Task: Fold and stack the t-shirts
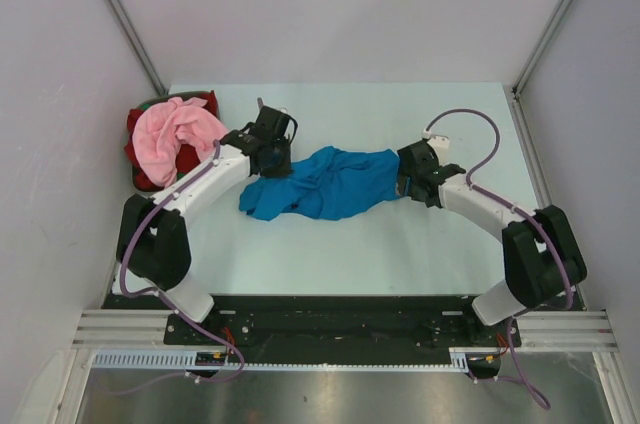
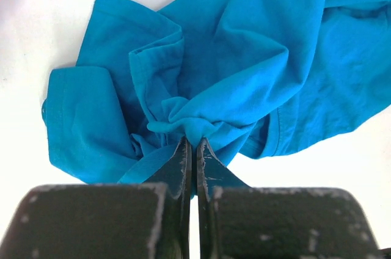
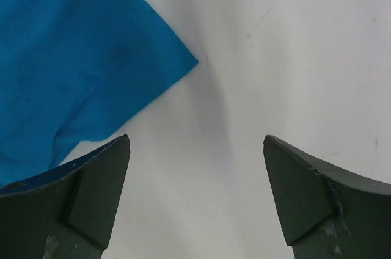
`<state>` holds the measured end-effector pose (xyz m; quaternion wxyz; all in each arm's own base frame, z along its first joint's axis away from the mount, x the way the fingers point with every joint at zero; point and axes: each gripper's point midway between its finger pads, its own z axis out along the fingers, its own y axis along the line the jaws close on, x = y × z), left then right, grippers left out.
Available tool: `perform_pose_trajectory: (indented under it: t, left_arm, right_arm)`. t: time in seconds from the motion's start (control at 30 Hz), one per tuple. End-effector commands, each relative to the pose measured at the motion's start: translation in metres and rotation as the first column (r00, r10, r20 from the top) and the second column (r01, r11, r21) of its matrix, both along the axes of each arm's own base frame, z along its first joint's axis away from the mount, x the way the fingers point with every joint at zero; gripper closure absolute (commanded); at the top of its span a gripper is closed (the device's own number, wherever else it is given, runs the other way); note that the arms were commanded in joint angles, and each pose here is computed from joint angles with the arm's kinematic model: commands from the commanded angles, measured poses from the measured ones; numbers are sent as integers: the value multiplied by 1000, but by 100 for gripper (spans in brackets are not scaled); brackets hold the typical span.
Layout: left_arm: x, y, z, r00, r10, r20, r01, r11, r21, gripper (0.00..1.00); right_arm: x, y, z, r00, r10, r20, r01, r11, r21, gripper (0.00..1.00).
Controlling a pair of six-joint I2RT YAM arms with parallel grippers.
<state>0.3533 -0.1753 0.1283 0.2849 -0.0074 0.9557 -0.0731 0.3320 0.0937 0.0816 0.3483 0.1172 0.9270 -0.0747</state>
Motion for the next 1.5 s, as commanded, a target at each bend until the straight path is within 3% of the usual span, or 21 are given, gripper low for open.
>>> perform_pose_trajectory:
  t: [0.0, 0.23, 0.7, 0.8, 0.83, 0.9, 0.93, 1.2, 1.3, 1.47]
  left_arm:
    - [5, -7, 12, 999, 12, 40, -10, 999, -46, 100]
    - [0, -8, 12, 999, 10, 39, -8, 998, -66, 100]
    - [-6, -9, 5, 1000, 3, 25, -1, 997, -77, 100]
    - [-10, -9, 7, 1000, 0, 24, 2, 996, -86, 100]
    - [-11, -9, 8, 1000, -1, 27, 3, 996, -89, 100]
    - [-13, -6, 10, 999, 1, 32, 2, 996, -87, 100]
    - [-15, -5, 11, 1000, 4, 31, -1, 996, -85, 100]
    - [-30, 3, 32, 997, 24, 75, -15, 993, -117, 99]
    - [-42, 3, 54, 992, 35, 121, -13, 983, -185, 98]
    - [-62, 7, 123, 954, 79, 291, 22, 943, -331, 94]
  right_arm:
    - [29, 1, -17, 999, -28, 30, 26, 998, 50, 6]
    - [48, -3, -45, 999, -43, 29, 41, 999, 36, 16]
    - [69, 11, -66, 999, -28, 39, 25, 995, 94, 26]
    - [72, 13, -75, 999, -26, 27, 23, 996, 88, 53]
    - [73, 13, -74, 999, -27, 28, 24, 996, 86, 70]
    - [72, 11, -79, 999, -31, 14, 30, 997, 76, 86]
    - [73, 11, -78, 999, -34, 16, 33, 997, 75, 100]
    - [57, -10, -45, 997, -77, 24, 78, 997, -10, 100]
    - [47, -22, -7, 993, -88, 76, 92, 994, -53, 100]
    - [26, -31, 108, 948, -64, 310, 68, 998, 0, 100]
